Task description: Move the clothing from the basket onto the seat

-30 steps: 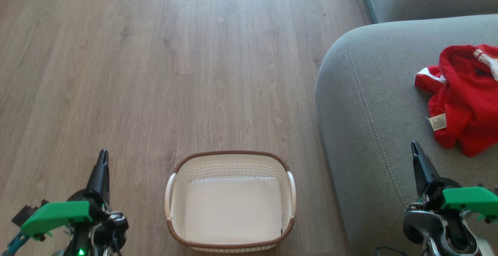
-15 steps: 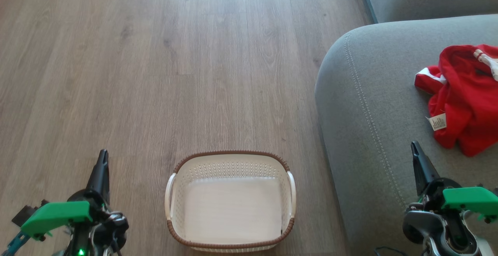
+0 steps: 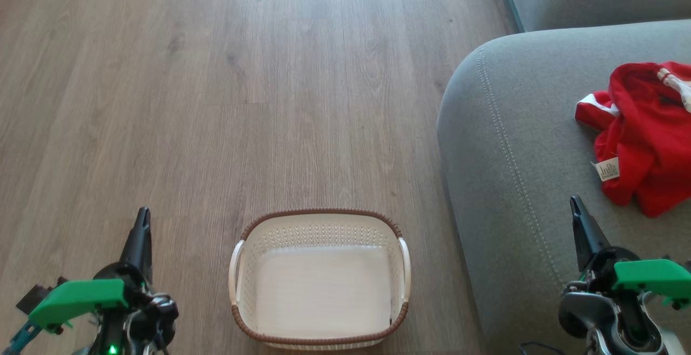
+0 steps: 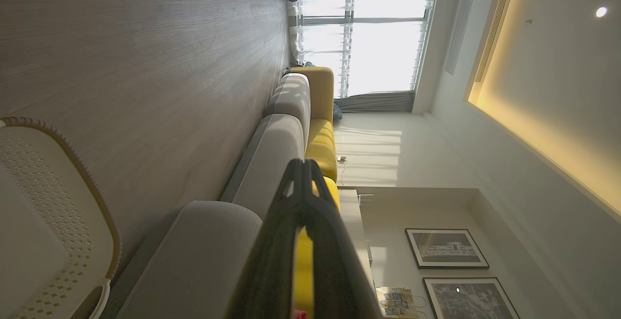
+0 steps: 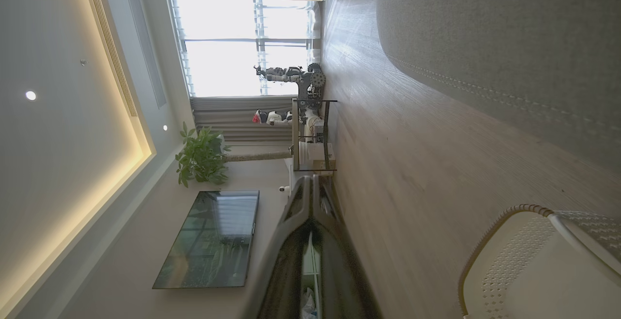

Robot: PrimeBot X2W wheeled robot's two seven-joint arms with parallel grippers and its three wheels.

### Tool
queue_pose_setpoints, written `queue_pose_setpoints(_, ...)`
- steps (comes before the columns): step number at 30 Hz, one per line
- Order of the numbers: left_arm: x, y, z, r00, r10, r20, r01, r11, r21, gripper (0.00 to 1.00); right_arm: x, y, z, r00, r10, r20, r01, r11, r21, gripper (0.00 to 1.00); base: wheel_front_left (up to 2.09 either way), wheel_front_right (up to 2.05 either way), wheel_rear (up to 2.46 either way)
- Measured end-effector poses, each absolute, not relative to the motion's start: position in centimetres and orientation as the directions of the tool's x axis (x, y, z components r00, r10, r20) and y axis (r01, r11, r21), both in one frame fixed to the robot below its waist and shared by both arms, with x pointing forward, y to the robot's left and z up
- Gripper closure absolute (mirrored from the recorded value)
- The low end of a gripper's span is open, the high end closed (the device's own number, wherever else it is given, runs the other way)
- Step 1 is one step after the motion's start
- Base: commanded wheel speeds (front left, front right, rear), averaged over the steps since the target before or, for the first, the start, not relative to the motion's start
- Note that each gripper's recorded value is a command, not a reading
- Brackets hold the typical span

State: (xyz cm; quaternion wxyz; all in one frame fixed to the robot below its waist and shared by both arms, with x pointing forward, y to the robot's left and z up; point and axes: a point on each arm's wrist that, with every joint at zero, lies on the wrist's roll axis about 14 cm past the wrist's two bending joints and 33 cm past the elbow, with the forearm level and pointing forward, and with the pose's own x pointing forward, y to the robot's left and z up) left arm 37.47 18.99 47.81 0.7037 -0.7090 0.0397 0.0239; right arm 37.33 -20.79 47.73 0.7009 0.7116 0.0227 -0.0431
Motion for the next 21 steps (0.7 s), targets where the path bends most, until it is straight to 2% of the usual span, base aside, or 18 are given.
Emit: queue_pose_setpoints(21, 37.47, 18.98, 47.81, 0.996, -0.023, -0.09, -0.09, -0.007, -0.996, 1.0, 37.33, -20.8, 47.73, 0.995, -0.029, -0.093, 0.093, -0.017, 0.996, 1.0, 0.0, 0.0, 0.0)
